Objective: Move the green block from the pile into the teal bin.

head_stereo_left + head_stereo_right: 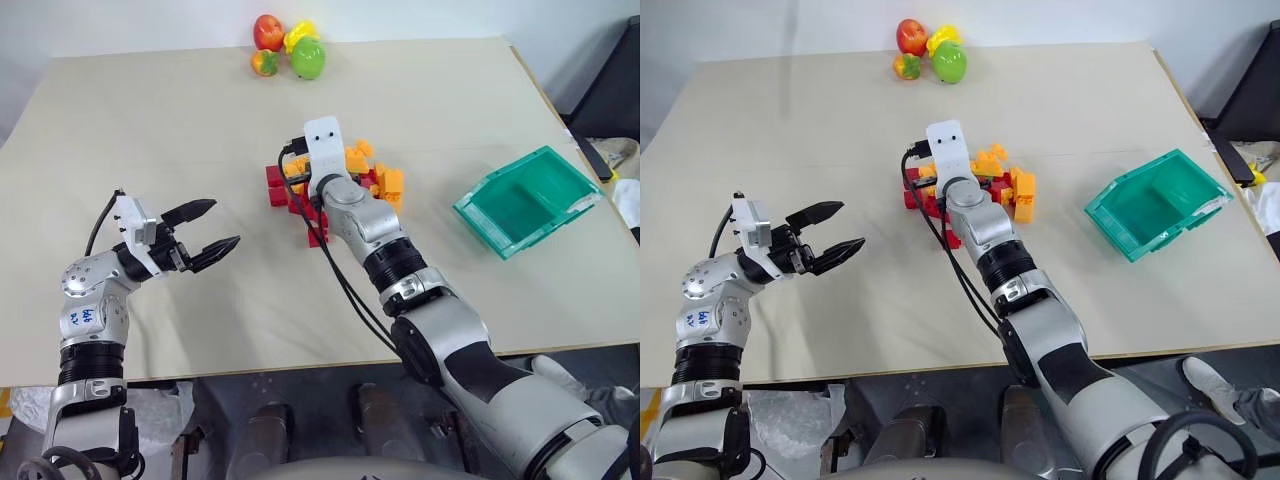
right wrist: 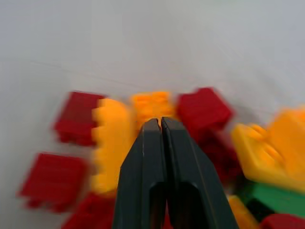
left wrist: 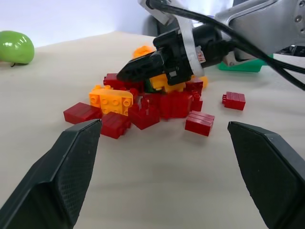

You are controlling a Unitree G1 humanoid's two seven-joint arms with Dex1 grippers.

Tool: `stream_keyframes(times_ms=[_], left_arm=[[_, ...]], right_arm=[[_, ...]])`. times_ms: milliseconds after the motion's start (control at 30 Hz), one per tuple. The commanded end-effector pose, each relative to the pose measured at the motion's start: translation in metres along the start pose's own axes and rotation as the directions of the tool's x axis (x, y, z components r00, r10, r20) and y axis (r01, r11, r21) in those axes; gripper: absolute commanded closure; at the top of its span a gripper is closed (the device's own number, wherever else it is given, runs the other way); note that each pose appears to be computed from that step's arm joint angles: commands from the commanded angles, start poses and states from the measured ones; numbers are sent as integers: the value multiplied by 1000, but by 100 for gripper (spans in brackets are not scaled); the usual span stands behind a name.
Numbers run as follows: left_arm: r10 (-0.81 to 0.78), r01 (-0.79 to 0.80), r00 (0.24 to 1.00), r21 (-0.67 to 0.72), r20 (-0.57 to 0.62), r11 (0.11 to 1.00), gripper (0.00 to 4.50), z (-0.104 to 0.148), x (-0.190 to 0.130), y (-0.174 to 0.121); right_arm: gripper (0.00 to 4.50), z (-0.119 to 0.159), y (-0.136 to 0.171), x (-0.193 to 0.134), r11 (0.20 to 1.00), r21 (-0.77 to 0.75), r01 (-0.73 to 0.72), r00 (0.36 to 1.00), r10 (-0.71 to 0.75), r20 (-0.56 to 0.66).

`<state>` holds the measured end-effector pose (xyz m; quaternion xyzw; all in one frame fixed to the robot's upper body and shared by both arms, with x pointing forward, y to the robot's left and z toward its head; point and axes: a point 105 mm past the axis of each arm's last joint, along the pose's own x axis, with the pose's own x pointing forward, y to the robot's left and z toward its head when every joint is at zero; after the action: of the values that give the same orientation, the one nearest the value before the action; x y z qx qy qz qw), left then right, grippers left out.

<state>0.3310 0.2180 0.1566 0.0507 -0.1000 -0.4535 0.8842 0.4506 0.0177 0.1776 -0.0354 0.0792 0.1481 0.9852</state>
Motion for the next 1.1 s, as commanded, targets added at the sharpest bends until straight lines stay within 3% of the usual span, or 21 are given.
stream_keyframes(times_ms=[33, 367, 567, 900, 1100], left_arm=[[9, -10, 999, 26, 35, 1000, 0, 9, 1, 1], [15, -15, 999, 15, 51, 1000, 0, 8, 10, 2], [25, -25, 998, 15, 52, 1000, 0, 9, 8, 2], [28, -28, 998, 11, 58, 1000, 0, 7, 10, 0], [39, -39, 998, 16, 58, 999, 0, 8, 6, 0]], right_arm=[[442, 18, -2, -1, 1000, -8, 15, 998, -15, 55], [442, 12, -73, -1, 950, -241, 196, 977, -170, 126], [442, 20, -96, -2, 955, -203, 217, 973, -195, 120], [442, -7, -67, 4, 947, -313, -69, 997, 74, 2], [442, -7, -32, -7, 850, -395, -349, 937, 329, -119]])
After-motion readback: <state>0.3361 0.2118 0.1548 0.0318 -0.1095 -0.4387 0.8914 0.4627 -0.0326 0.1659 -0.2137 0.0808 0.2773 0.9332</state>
